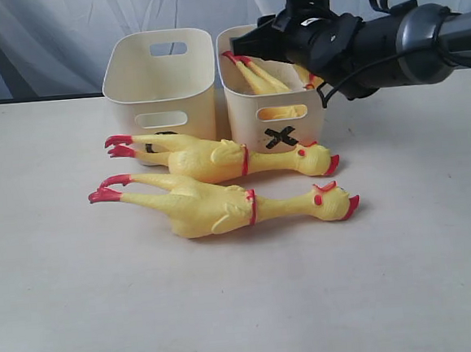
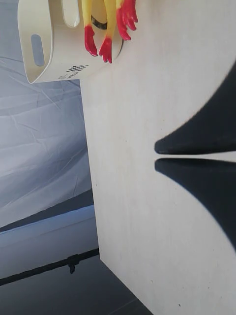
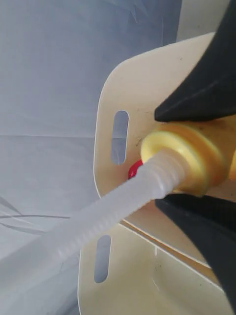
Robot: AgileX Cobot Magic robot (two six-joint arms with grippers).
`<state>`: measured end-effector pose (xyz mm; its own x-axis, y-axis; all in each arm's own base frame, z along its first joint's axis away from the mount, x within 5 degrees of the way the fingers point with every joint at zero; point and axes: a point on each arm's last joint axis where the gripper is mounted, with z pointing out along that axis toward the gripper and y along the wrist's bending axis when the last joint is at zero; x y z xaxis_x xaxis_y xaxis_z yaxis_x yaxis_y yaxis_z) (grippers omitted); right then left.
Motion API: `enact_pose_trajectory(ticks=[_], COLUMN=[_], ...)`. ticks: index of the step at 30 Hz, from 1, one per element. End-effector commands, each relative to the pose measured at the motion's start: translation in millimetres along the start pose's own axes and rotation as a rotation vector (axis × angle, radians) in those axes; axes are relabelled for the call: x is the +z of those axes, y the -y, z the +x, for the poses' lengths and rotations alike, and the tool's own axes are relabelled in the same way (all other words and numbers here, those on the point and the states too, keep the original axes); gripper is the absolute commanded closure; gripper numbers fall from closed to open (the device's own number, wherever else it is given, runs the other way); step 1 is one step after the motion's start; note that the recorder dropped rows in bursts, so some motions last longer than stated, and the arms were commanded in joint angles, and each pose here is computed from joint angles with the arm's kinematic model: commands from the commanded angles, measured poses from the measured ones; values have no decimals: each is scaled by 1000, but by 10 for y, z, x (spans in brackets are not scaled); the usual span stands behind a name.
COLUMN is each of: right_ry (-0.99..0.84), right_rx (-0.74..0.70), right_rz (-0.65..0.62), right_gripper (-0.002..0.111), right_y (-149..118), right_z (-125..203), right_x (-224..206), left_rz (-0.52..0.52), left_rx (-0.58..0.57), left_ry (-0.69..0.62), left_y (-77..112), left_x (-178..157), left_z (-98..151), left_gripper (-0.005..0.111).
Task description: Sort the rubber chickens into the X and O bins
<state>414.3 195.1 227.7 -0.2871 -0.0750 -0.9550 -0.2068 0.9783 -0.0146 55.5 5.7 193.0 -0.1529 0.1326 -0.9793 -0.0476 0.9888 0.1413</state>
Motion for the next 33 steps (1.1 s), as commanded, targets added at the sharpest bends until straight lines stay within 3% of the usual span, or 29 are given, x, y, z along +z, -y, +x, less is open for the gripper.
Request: enact_pose_trajectory(ticks=[1,8,11,15,17,33], right_ry=[-3,0,8,18,20,52], right_rx=[5,5,9,12,15,37], right_rz=[2,5,14,23,23,-23], right_gripper=[109,105,86,45,38,39], right_y=[62,64,72,80,80,48], right_z=[-15,-17,-25,-34,-41,-292], right_x=[16,16,16,16,16,-100], left_rz=[-2,-2,-2,-2,-2,-2], left_rx=[-6,-6,-6,-6,-6,-6], left_ry=[5,5,5,5,5,5], left_y=[0,0,0,0,0,0], left_x=[-1,-1,-1,-1,-1,-1], left_z=[5,5,5,5,5,5], left_gripper=[103,103,103,103,103,103])
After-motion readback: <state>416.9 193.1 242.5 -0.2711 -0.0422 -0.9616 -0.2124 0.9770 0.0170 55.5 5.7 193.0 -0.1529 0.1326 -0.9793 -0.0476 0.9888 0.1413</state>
